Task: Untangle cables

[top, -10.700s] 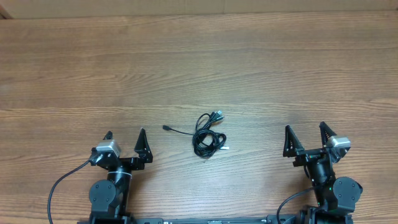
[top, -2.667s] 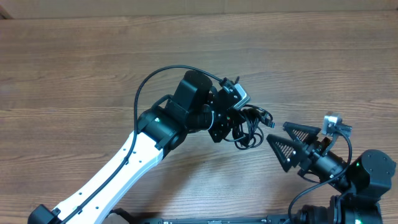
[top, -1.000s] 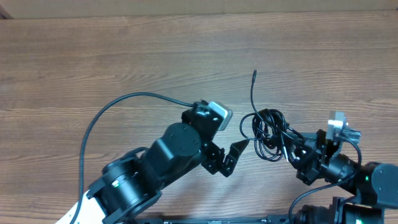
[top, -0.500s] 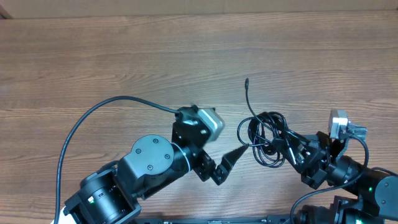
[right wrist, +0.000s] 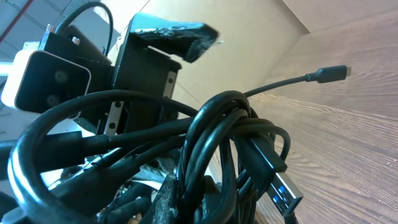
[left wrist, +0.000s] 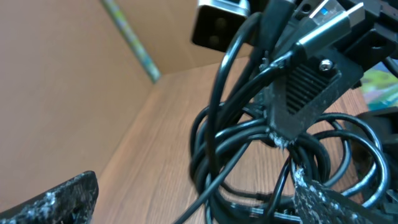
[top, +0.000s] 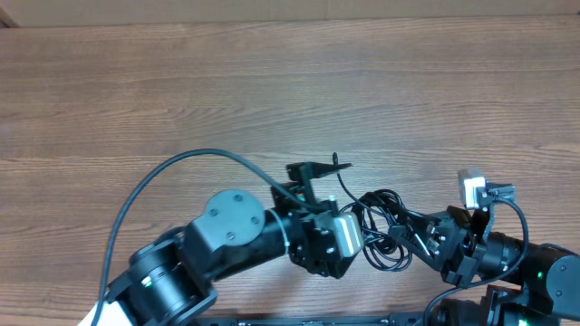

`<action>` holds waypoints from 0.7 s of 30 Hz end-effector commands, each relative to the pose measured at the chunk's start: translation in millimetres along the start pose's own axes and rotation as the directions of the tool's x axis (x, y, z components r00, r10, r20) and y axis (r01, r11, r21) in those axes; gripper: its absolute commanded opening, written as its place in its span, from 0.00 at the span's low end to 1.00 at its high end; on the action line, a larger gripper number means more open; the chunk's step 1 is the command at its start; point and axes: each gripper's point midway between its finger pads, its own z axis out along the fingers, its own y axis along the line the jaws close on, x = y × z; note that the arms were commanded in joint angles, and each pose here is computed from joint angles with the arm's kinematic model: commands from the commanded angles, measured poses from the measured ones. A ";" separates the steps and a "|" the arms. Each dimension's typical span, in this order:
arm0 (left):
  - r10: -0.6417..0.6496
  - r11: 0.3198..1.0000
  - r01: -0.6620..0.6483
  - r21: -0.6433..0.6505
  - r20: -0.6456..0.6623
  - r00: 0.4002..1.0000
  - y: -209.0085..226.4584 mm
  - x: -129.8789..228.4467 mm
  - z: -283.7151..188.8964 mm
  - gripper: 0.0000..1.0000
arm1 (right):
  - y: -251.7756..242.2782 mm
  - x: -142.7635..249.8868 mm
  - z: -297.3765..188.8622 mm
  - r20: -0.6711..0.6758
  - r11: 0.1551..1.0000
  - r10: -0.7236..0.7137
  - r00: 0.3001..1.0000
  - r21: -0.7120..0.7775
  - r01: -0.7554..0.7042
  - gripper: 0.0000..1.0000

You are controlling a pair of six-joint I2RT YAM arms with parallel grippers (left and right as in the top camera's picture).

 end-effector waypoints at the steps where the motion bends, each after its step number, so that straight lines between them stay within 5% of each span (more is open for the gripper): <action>1: 0.034 0.994 -0.041 0.106 0.064 0.997 -12.3 -11.6 15.5 1.00 | 8.3 -0.4 0.0 -0.005 1.000 -0.026 1.000 -0.007 0.026 0.04; 2: 0.034 0.994 -0.041 0.105 0.063 0.997 -11.1 -10.5 21.4 0.96 | 8.4 -0.4 0.0 -0.006 1.000 -0.026 1.000 -0.007 0.026 0.04; 4: 0.035 0.994 -0.042 0.103 0.067 0.997 -9.2 -10.1 28.6 0.69 | 8.3 0.4 0.0 -0.010 1.000 -0.024 1.000 -0.009 0.024 0.04; 11: 0.041 0.993 -0.048 0.107 0.064 0.997 -8.8 -8.0 34.6 0.09 | 7.1 1.2 0.0 -0.013 1.000 -0.015 1.000 -0.009 0.015 0.04; 17: 0.037 0.994 -0.042 0.104 0.053 0.998 -8.3 -5.6 35.6 0.04 | 7.1 1.2 0.0 -0.012 1.000 -0.016 1.000 -0.009 0.016 0.07; 19: -0.018 0.998 0.017 0.066 0.011 1.000 -2.0 1.7 36.4 0.04 | 7.1 1.1 0.0 -0.012 1.000 -0.021 1.000 -0.008 0.021 0.30; 21: -0.148 0.987 0.143 -0.078 -0.064 0.987 20.4 17.8 35.9 0.04 | 7.1 1.1 0.0 -0.012 1.000 -0.024 1.000 -0.009 0.024 0.79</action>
